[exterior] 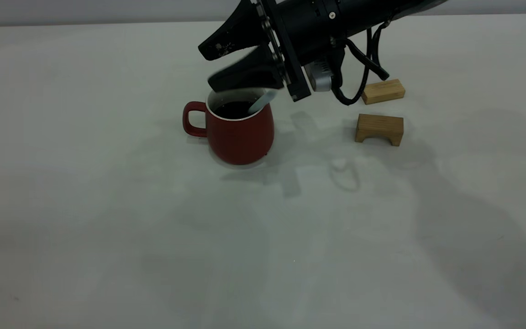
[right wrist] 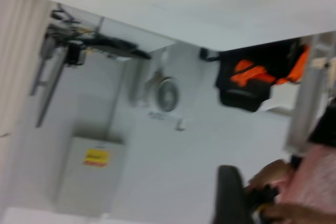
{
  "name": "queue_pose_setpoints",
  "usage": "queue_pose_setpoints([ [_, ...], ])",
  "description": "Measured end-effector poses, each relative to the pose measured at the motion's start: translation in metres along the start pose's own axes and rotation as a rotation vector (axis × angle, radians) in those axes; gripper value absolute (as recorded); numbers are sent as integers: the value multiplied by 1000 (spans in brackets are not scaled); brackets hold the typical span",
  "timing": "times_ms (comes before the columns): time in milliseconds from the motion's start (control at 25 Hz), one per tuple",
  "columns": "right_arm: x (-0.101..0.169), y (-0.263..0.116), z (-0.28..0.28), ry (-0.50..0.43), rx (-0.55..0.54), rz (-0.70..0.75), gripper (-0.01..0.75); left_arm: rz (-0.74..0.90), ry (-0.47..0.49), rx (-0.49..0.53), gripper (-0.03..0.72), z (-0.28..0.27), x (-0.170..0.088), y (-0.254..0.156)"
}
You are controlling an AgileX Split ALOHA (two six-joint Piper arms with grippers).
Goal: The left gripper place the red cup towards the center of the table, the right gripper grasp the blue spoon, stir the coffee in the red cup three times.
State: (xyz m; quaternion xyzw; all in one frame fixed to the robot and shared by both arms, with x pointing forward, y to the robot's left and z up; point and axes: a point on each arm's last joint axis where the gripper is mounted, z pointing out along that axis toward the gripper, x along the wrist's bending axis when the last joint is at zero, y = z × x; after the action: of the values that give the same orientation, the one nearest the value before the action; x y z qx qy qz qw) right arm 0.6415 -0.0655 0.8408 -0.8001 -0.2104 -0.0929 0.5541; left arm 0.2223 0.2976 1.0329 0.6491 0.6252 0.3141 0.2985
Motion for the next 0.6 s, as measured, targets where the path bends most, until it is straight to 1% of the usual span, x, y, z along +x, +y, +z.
queue_pose_setpoints([
  [80,3,-11,-5,-35,-19,-57,629,0,0,0,243,0,0,0],
  [120,6,-20,-10,-53,-38,-100,653,0,0,0,243,0,0,0],
  [200,14,-43,-23,-95,-82,-208,667,0,0,0,243,0,0,0],
  [240,20,-61,-32,-103,-102,-271,666,0,0,0,243,0,0,0],
  [320,29,-95,-51,-130,-152,-401,646,0,0,0,243,0,0,0],
  [480,37,-171,-92,-140,-240,-639,553,0,0,0,243,0,0,0],
  [600,35,-225,-120,-97,-275,-771,471,0,0,0,243,0,0,0],
])
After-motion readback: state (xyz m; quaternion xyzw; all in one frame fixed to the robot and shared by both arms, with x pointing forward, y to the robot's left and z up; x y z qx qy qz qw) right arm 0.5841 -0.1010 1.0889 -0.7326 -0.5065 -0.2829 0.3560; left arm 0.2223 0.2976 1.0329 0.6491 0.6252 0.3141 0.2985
